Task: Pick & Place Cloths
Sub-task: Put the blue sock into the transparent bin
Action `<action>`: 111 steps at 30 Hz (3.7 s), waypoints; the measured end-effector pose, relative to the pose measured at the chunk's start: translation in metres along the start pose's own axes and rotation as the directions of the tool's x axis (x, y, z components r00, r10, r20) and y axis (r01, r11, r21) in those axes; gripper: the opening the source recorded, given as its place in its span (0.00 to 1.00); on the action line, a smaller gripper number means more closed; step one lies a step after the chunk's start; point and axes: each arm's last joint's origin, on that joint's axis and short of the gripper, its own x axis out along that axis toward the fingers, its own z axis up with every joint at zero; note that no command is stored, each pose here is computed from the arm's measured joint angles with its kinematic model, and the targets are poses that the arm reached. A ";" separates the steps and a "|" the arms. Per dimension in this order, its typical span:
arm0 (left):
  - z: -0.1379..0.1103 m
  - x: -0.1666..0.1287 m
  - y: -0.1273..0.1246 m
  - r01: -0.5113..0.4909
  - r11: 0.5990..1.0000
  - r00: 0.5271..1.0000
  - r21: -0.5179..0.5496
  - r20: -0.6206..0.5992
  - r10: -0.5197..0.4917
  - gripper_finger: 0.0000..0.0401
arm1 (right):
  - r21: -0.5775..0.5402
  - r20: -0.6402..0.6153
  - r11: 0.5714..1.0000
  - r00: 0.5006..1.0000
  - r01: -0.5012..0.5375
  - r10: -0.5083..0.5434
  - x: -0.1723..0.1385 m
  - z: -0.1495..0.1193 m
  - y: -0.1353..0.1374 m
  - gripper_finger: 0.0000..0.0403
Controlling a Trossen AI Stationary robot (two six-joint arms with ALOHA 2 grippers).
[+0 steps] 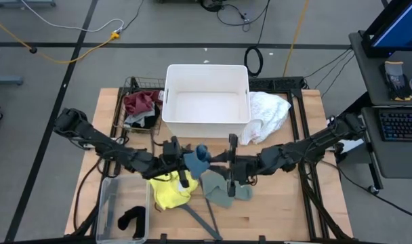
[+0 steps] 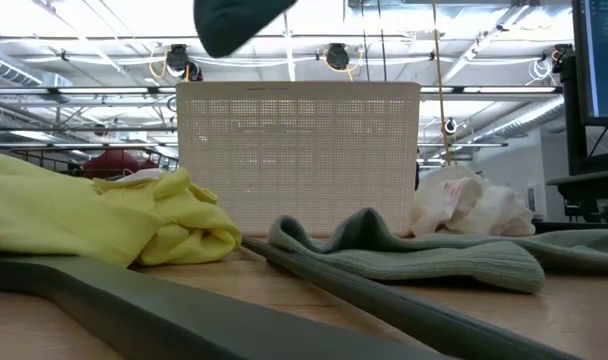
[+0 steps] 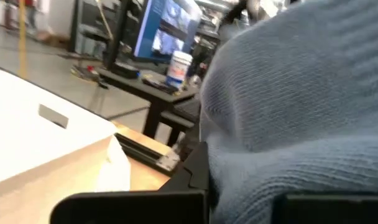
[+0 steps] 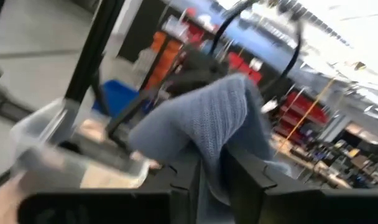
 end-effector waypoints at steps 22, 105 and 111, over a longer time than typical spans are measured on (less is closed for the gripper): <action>0.062 -0.087 -0.040 0.140 0.971 0.985 -0.192 0.122 -0.118 0.00 | 0.066 -0.405 0.981 0.893 -0.184 0.195 -0.024 -0.032 0.014 0.29; -0.028 -0.192 -0.004 -0.829 0.485 0.250 -0.279 -0.960 -0.124 0.04 | 0.069 -0.387 0.982 0.903 -0.176 0.189 -0.023 -0.031 0.014 0.28; -0.034 -0.188 -0.009 -0.829 0.478 0.262 -0.290 -0.957 -0.127 0.07 | 0.069 -0.387 0.982 0.903 -0.176 0.189 -0.023 -0.031 0.014 0.28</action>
